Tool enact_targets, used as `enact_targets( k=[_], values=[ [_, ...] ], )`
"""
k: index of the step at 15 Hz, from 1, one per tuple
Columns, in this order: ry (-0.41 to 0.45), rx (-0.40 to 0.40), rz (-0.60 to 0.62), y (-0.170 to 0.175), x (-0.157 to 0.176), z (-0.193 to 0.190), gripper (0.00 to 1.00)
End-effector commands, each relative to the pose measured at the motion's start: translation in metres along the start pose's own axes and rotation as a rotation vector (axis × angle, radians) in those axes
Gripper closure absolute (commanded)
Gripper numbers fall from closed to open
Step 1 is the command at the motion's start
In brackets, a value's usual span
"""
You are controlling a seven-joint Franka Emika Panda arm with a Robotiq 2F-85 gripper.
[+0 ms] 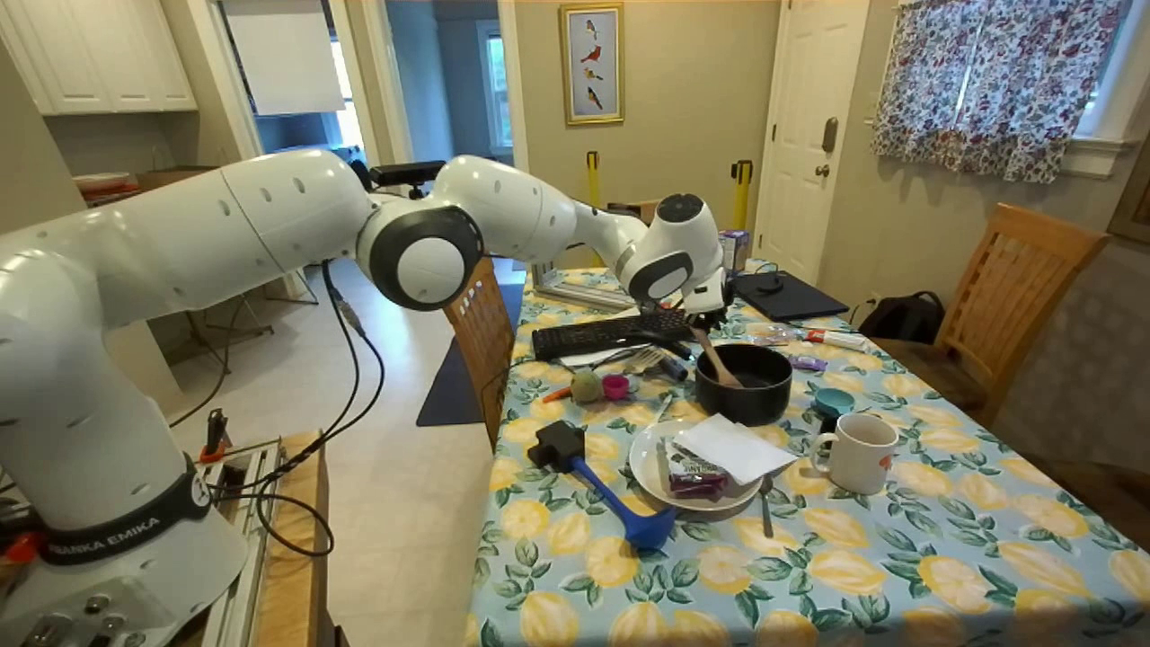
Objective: Put the black pot on the ceramic plate on the right
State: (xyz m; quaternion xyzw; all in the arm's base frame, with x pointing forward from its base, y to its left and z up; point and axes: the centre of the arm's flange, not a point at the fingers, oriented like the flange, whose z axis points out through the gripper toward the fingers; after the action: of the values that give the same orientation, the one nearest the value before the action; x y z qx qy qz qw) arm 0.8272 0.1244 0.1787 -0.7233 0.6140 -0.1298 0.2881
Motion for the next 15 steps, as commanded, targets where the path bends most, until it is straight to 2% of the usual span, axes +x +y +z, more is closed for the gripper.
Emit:
enact_targets(
  k=[1, 3, 5, 8, 9, 10, 11, 15],
  values=[
    [-0.118, -0.101, 0.020, 0.014, -0.001, -0.002, 0.50],
    [-0.164, -0.136, 0.033, 0.016, -0.002, 0.000, 0.36],
    [-0.193, -0.138, 0.058, 0.017, 0.001, 0.001, 0.22],
    [-0.162, -0.127, 0.076, 0.019, 0.006, -0.004, 0.02],
    [-0.150, -0.122, 0.057, 0.014, 0.005, 0.008, 0.20],
    [-0.149, -0.121, 0.059, 0.014, 0.008, 0.007, 0.12],
    [-0.148, -0.121, 0.060, 0.014, 0.009, 0.007, 0.00],
    [-0.097, -0.056, 0.215, 0.007, 0.016, 0.018, 0.00]
  ],
)
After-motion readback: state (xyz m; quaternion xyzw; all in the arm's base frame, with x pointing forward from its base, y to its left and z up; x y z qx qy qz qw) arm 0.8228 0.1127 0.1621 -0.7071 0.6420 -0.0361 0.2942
